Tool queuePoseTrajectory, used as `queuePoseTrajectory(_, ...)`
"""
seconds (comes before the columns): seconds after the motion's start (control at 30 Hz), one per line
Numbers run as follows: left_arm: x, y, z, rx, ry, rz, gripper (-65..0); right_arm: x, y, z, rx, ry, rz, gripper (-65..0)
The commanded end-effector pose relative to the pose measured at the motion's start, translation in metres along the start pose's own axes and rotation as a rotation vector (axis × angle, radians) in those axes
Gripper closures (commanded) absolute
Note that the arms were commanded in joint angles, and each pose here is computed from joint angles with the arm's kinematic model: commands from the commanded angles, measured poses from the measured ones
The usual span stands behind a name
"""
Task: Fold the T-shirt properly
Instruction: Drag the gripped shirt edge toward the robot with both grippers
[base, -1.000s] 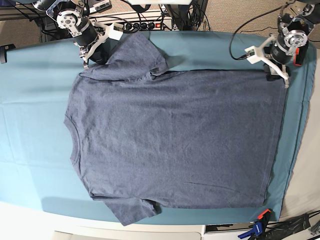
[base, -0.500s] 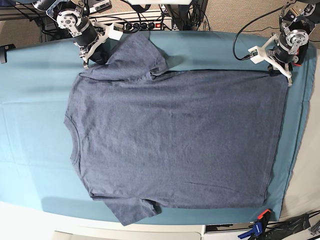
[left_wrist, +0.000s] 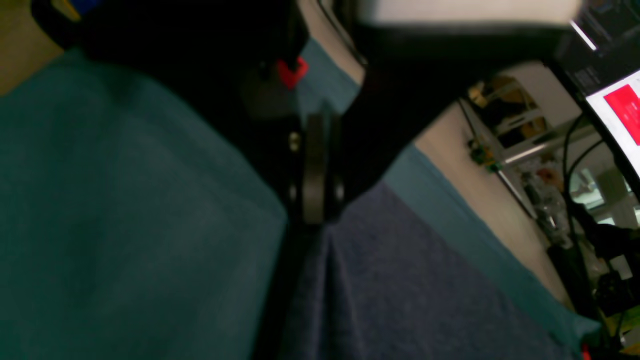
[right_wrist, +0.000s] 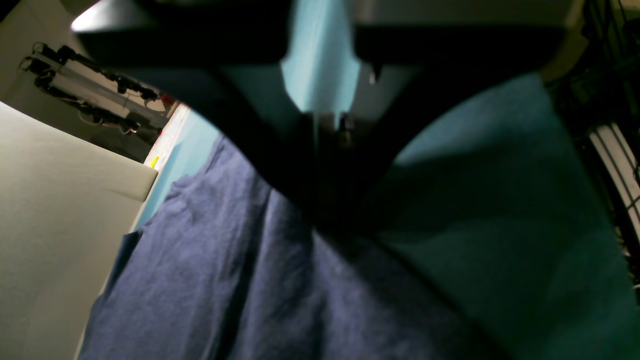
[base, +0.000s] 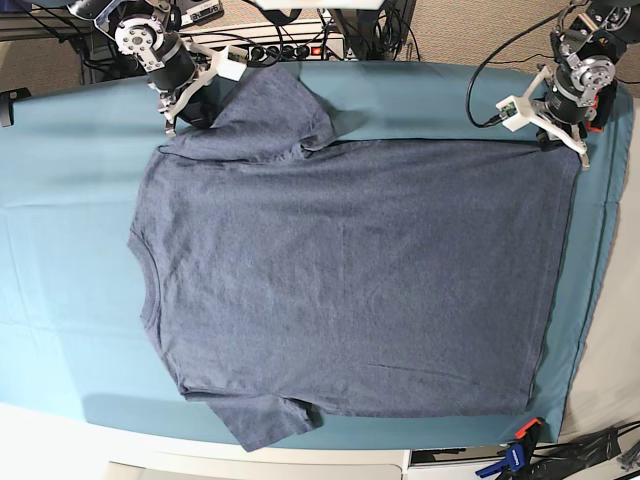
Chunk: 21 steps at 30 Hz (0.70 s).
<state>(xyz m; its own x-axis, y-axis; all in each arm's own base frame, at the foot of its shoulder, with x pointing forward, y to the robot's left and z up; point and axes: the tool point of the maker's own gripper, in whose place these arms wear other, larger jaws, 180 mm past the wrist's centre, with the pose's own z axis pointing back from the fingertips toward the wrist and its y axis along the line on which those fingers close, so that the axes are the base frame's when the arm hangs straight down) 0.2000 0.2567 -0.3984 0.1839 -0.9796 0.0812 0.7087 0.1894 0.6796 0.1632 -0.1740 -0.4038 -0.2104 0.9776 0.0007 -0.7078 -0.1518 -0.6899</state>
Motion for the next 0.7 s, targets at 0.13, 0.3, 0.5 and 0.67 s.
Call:
queuePoseTrajectory(0.13,0.007,0.019,0.006,0.051,-0.010,-0.007,0.0,0.010,0.004,0.017,0.012,-0.002,0.008,0.0)
queuePoseTrajectory(0.3,0.011,0.021,0.010,0.048,-0.002,0.025,0.0,0.025,-0.003,0.034,-0.013,-0.022,-0.007,0.0)
queuePoseTrajectory(0.5,0.013,0.009,0.019,0.024,0.001,0.015,0.0,0.028,0.002,0.043,-0.002,-0.021,0.004,0.0)
queuePoseTrajectory(0.67,0.015,-0.002,0.029,-0.003,0.003,0.014,0.0,0.020,0.007,0.047,0.018,-0.002,0.036,0.0)
